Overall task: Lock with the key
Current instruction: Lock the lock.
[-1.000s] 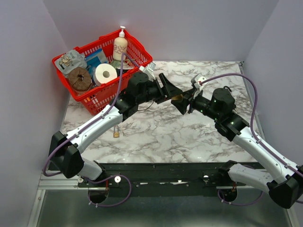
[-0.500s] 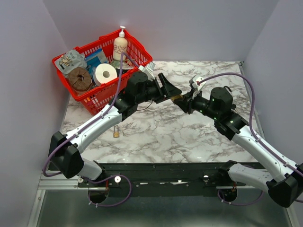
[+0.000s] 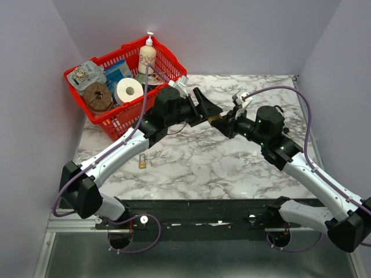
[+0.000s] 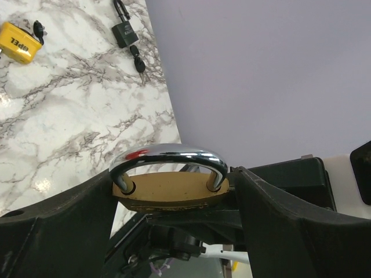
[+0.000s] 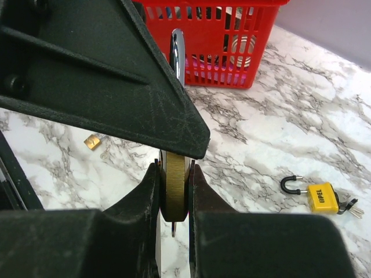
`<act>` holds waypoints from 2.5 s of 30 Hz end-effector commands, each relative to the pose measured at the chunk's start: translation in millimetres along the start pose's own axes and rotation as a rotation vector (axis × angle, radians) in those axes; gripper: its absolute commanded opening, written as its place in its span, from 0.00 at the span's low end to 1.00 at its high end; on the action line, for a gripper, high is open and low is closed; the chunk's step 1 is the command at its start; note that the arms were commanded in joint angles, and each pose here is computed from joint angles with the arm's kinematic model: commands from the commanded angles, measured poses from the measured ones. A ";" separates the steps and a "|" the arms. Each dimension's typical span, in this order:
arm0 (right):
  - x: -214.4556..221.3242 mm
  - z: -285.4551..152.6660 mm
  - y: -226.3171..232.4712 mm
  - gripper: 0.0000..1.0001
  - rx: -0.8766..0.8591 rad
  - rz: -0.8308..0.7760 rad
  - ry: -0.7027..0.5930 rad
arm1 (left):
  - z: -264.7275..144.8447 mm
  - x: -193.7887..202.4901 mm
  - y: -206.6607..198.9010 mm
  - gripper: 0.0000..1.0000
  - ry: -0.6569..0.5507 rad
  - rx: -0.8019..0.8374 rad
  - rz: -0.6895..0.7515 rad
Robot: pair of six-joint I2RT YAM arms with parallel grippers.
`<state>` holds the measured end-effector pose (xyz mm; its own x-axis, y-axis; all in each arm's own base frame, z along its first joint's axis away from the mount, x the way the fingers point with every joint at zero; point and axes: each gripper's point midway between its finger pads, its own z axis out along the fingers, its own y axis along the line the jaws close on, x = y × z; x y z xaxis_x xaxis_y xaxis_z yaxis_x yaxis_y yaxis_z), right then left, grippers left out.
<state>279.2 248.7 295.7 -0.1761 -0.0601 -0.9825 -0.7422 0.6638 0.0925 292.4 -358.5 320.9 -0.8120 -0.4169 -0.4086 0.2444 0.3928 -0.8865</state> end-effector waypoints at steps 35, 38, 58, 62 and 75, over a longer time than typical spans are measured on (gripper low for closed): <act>-1.7 -9.2 16.2 0.56 -0.072 0.047 0.026 | -15.6 -8.0 -12.3 0.01 -0.032 0.005 -0.008; 8.7 -13.1 22.2 0.52 -0.105 0.047 0.054 | -17.2 -9.0 -15.9 0.00 -0.034 0.017 -0.008; 40.9 -11.6 17.9 0.41 -0.097 0.038 0.147 | -19.9 -14.3 -15.8 0.00 -0.046 0.015 -0.020; 33.5 -8.6 16.2 0.32 -0.090 0.032 0.125 | -18.8 -12.8 -14.6 0.00 -0.041 0.013 -0.024; 28.8 -0.2 14.1 0.04 -0.088 0.033 0.110 | -19.4 -12.3 -14.0 0.00 -0.043 0.014 -0.036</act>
<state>260.3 253.1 255.8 -0.3000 -0.1477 -0.9424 -0.7807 0.6058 0.1536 293.9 -345.7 292.7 -0.8321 -0.4229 -0.3589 0.1384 0.4683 -0.8727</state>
